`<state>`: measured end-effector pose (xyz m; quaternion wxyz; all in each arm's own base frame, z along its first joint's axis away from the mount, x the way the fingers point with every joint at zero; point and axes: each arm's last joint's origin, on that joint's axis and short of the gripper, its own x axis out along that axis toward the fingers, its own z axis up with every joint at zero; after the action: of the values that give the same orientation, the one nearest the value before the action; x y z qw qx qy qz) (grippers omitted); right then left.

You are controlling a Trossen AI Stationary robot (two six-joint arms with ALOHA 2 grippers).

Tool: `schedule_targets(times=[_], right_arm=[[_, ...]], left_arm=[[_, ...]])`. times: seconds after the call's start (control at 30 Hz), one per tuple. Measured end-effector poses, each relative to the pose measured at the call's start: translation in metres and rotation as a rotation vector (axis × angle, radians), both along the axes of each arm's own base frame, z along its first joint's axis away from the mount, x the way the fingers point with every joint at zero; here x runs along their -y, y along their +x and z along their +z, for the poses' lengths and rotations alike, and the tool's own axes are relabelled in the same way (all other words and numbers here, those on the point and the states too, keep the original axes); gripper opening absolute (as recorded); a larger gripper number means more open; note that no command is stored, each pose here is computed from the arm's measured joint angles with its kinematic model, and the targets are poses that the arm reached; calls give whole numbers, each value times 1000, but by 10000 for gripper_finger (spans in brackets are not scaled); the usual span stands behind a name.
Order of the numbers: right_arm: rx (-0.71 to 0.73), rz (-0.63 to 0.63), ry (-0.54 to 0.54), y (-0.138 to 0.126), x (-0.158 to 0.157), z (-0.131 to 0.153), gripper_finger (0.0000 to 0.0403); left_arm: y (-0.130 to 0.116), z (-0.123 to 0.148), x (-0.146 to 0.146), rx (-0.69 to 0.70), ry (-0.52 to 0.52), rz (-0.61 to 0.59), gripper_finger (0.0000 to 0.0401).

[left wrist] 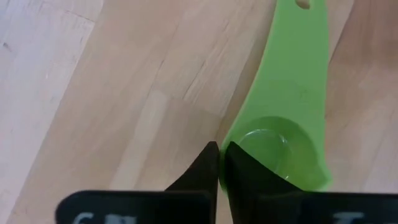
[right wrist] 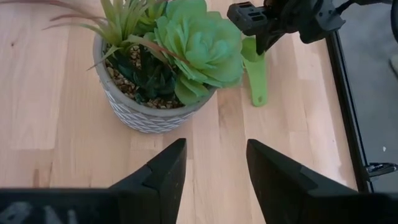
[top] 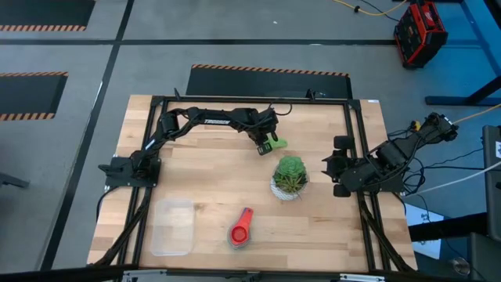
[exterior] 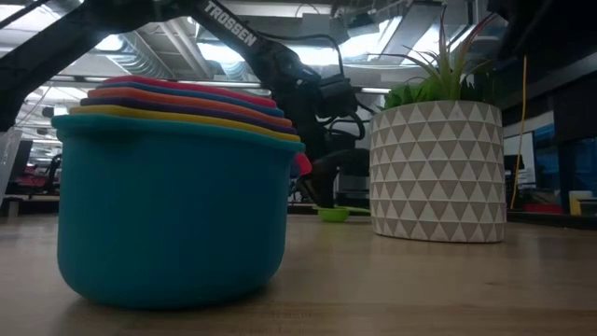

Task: Nest measuring cups in basket
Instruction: Stack the green measuring cup on top of the red measuring cup

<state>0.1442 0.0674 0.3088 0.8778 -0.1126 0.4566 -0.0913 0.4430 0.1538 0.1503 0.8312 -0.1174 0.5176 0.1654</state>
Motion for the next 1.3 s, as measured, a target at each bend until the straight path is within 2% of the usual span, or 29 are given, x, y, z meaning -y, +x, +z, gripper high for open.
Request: schedule_targets(times=[0.2, 0.4, 0.6, 0.87, 0.97, 1.13, 1.3], right_arm=[[-6, -3, -15, -15, 9, 5, 173], [160, -10, 76, -46, 28, 21, 173], [420, 10, 128, -65, 40, 17, 173], [663, 114, 120, -60, 37, -4, 173], [711, 143, 99, -53, 33, -14, 173], [742, 176, 78, -44, 28, -34, 173], [770, 199, 102, -39, 24, -46, 173]], left_arm=[[0, 1, 0, 5, -18, 39, 9], [-4, 14, 1, -13, -19, 51, 6], [-12, 52, 0, -19, 74, 91, 5], [-48, 133, 13, 40, 172, 187, 5], [-65, 164, 30, 88, 179, 244, 5], [-88, 202, 73, 172, 150, 324, 5], [-103, 221, 125, 232, 103, 385, 5]])
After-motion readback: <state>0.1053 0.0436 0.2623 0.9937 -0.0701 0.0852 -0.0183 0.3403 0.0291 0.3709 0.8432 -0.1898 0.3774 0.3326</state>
